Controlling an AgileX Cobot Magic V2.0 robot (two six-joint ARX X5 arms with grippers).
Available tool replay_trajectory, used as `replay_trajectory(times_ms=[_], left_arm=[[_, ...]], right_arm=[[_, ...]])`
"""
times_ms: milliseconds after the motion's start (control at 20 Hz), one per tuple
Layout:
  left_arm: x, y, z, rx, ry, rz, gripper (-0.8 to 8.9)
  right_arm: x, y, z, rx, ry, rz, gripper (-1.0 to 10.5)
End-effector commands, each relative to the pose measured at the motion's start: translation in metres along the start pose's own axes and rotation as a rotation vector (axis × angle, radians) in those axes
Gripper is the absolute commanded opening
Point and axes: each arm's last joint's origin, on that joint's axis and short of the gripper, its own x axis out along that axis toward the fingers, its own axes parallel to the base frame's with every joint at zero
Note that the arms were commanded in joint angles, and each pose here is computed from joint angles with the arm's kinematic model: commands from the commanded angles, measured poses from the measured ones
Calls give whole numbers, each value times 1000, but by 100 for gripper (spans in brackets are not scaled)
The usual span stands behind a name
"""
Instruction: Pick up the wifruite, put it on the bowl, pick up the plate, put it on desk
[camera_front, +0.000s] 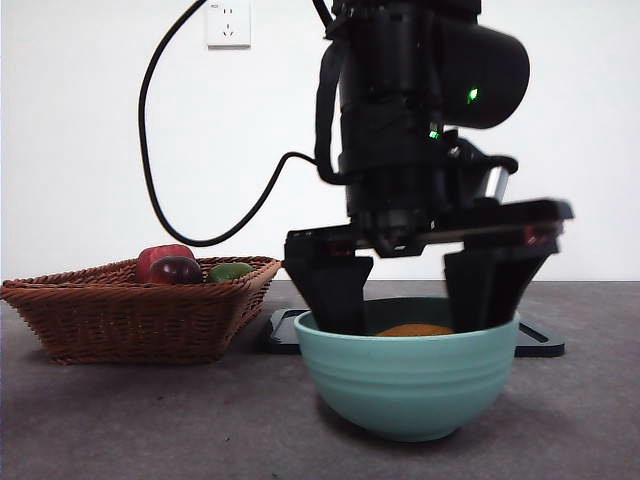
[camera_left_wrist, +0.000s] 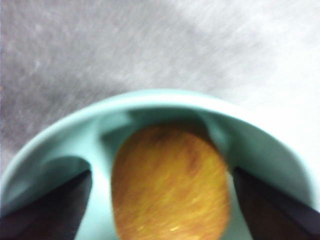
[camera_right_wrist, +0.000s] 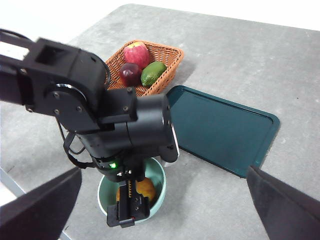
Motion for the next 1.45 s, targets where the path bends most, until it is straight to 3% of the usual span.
replay_trajectory(times_ms=[50, 300, 500, 700, 950, 1200, 1450], left_arm=[[-5, -7, 5, 43, -1, 2, 481], [-53, -9, 6, 90, -48, -4, 468], [-130, -7, -22, 130, -192, -18, 468], [-212, 8, -76, 108, -394, 36, 469], [-282, 29, -153, 86, -596, 73, 469], [-315, 45, -220, 15, -720, 88, 509], [-311, 50, -282, -7, -788, 83, 567]], right_arm=[[-2, 1, 4, -3, -16, -2, 553], [-2, 1, 4, -3, -16, -2, 553], [-2, 1, 4, -7, -17, -2, 553], [-1, 1, 4, -8, -18, -2, 553], [-1, 1, 4, -7, -18, -3, 553], [-1, 1, 4, -3, -14, -3, 553], [-1, 0, 4, 0, -14, -42, 553]])
